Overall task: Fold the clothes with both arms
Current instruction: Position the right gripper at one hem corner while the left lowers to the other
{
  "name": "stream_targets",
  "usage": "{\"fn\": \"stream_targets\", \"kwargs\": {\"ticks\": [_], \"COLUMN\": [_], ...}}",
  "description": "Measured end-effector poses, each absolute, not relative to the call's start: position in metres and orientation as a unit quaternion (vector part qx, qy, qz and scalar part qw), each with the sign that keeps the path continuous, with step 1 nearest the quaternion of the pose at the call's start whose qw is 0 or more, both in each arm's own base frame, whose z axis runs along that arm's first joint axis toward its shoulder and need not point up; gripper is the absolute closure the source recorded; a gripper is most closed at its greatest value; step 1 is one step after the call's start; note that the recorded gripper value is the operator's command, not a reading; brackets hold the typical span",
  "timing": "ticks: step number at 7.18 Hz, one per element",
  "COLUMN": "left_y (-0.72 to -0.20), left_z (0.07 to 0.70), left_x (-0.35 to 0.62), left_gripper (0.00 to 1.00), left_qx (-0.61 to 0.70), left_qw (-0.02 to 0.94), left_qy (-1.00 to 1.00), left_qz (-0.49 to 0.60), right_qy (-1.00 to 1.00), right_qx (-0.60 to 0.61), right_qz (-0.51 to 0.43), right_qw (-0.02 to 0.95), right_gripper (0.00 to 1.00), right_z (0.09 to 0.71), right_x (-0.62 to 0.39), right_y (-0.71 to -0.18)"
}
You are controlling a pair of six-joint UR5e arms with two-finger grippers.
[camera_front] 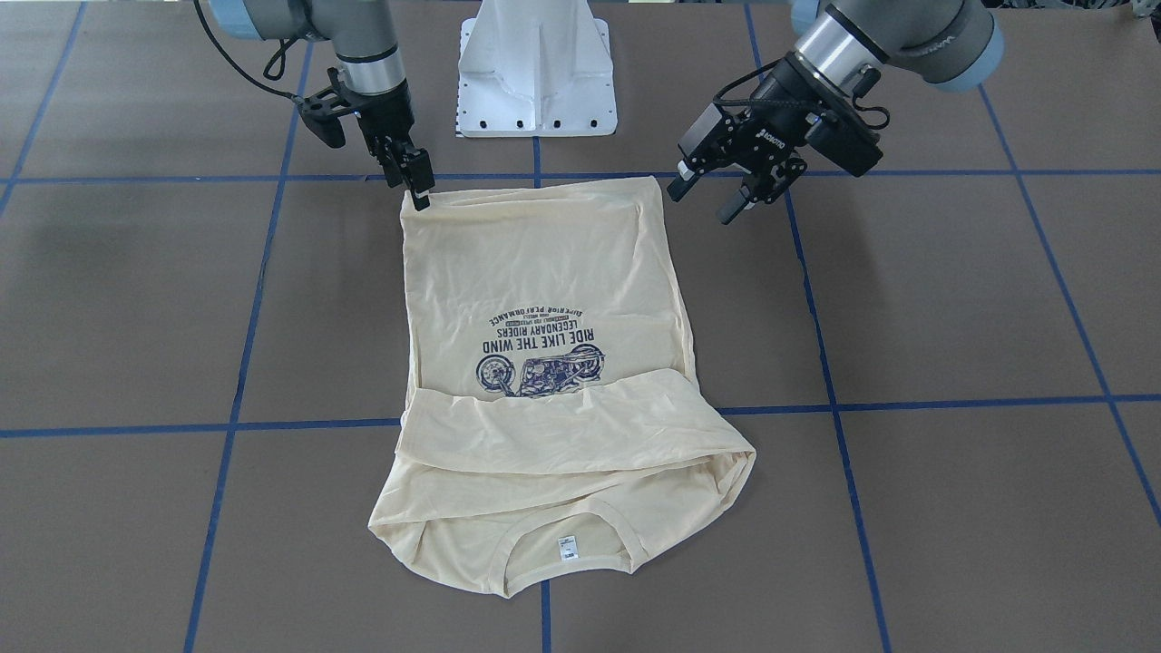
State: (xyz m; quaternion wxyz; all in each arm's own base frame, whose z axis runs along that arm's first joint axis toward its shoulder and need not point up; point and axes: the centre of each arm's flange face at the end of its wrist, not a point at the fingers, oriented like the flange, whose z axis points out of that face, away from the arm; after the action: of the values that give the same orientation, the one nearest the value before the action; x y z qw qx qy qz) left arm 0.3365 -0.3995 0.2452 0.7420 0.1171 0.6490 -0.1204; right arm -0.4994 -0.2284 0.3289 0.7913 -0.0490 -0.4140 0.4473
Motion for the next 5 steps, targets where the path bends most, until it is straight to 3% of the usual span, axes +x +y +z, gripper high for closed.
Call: {"fn": "stream_targets", "kwargs": {"ticks": [3,4,5], "left_y": [-0.3991,-0.3989,-0.3990], "left_z": [0.2471,0.2485,0.2493], "left_x": [0.3370,0.3372,0.3374], "left_gripper": [0.13,0.13,0.13], "left_qx": [0.117,0.117,0.118], "left_qw": [0.743,0.744,0.744], "left_qy": [0.648,0.647,0.646], "left_qz": [-0.121,-0.122,-0.123], "right_qy": [-0.413,-0.412,-0.412], "right_qx": [-0.049,-0.049,-0.050], "right_qz": [0.448,0.447,0.447], "right_qw": [0.792,0.792,0.793], "right_gripper": [0.25,0.56,1.00], "right_z": [0.3292,0.3291,0.3289], "right_x": [-0.5024,-0.5063,-0.5085], "right_y": [-0.2301,-0.2301,-0.2302]}}
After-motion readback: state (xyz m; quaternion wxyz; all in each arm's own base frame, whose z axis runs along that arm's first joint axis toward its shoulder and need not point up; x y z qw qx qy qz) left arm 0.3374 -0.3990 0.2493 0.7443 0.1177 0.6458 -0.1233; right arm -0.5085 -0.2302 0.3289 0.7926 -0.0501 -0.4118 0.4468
